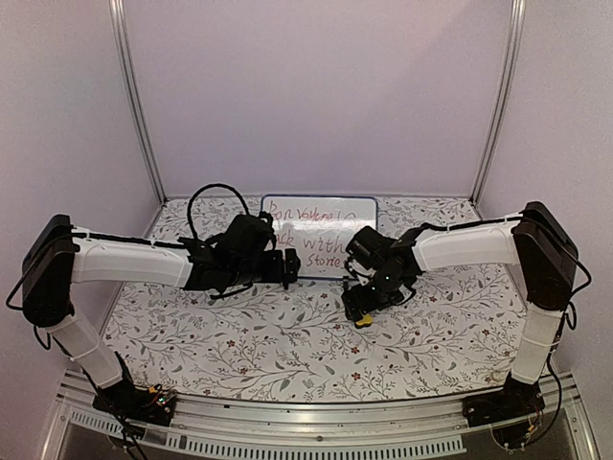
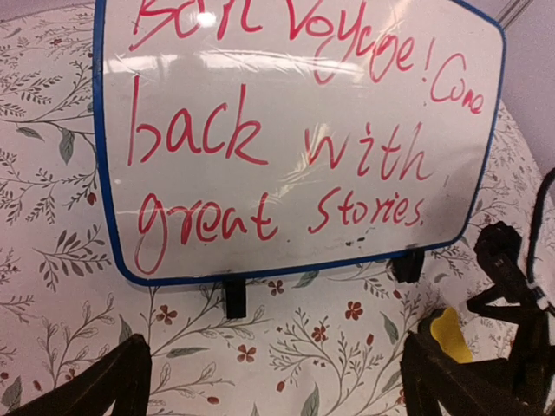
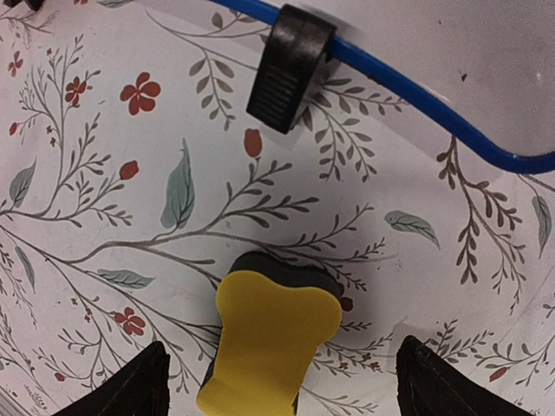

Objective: Erase the whiteboard
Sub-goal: Pick up the whiteboard eraser from the center of the board.

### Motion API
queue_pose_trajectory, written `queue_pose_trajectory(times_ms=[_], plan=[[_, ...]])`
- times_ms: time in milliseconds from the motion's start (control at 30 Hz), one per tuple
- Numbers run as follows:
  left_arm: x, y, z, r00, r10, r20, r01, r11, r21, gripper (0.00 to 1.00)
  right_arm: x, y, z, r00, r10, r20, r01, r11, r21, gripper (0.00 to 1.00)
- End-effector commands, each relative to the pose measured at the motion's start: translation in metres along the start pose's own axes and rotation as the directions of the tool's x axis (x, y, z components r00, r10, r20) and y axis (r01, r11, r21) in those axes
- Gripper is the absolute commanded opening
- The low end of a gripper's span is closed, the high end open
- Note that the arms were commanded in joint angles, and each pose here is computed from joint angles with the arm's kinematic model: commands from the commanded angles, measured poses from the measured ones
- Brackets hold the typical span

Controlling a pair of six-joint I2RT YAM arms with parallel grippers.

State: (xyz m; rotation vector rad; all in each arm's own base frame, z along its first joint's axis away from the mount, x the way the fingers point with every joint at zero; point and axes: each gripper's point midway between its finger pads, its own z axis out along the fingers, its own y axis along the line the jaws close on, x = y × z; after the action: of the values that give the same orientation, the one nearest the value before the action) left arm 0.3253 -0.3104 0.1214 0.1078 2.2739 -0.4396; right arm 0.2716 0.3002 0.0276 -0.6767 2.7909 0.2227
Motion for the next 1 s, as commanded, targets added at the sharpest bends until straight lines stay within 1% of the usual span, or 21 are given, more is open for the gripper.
queue_pose_trajectory(times_ms=[0, 100, 267, 433, 533, 567, 767, 833, 967], plan=[[-0.006, -0.002, 0.001, 1.0, -0.002, 0.019, 0.002, 1.0, 0.006, 1.0, -0.005, -0.003, -0.002, 1.0, 0.02, 0.017, -0.021, 0.999, 0.05, 0.88], [-0.007, -0.001, 0.001, 1.0, 0.0, 0.019, 0.0, 1.0, 0.005, 1.0, -0.004, 0.0, 0.003, 1.0, 0.022, 0.007, -0.022, 0.999, 0.045, 0.86], [-0.004, 0.001, 0.0, 1.0, -0.001, 0.017, 0.001, 1.0, -0.001, 1.0, -0.004, 0.003, 0.006, 1.0, 0.013, -0.003, -0.013, 0.999, 0.05, 0.75], [-0.002, 0.003, 0.001, 1.0, -0.006, 0.012, 0.006, 1.0, -0.004, 1.0, -0.004, 0.007, 0.007, 1.0, 0.005, -0.012, -0.005, 0.999, 0.038, 0.57], [-0.002, 0.003, 0.001, 1.0, -0.005, 0.013, 0.005, 1.0, -0.004, 1.0, -0.002, 0.006, 0.009, 1.0, 0.003, -0.021, -0.002, 0.999, 0.049, 0.43], [-0.002, 0.003, 0.001, 1.0, -0.006, 0.014, 0.006, 1.0, -0.002, 1.0, -0.001, 0.005, 0.009, 1.0, 0.001, -0.022, 0.0, 0.998, 0.056, 0.41], [0.001, 0.005, 0.002, 1.0, -0.006, 0.01, 0.006, 1.0, -0.004, 1.0, 0.0, 0.006, 0.009, 1.0, -0.011, -0.025, 0.013, 0.997, 0.073, 0.41], [0.001, 0.005, 0.002, 1.0, -0.007, 0.009, 0.007, 1.0, -0.004, 1.0, 0.0, 0.007, 0.01, 1.0, -0.016, -0.026, 0.018, 0.997, 0.075, 0.39], [0.001, 0.005, 0.001, 1.0, -0.01, 0.01, 0.01, 1.0, -0.005, 1.0, -0.001, 0.009, 0.011, 0.999, -0.027, -0.028, 0.029, 0.997, 0.074, 0.19]])
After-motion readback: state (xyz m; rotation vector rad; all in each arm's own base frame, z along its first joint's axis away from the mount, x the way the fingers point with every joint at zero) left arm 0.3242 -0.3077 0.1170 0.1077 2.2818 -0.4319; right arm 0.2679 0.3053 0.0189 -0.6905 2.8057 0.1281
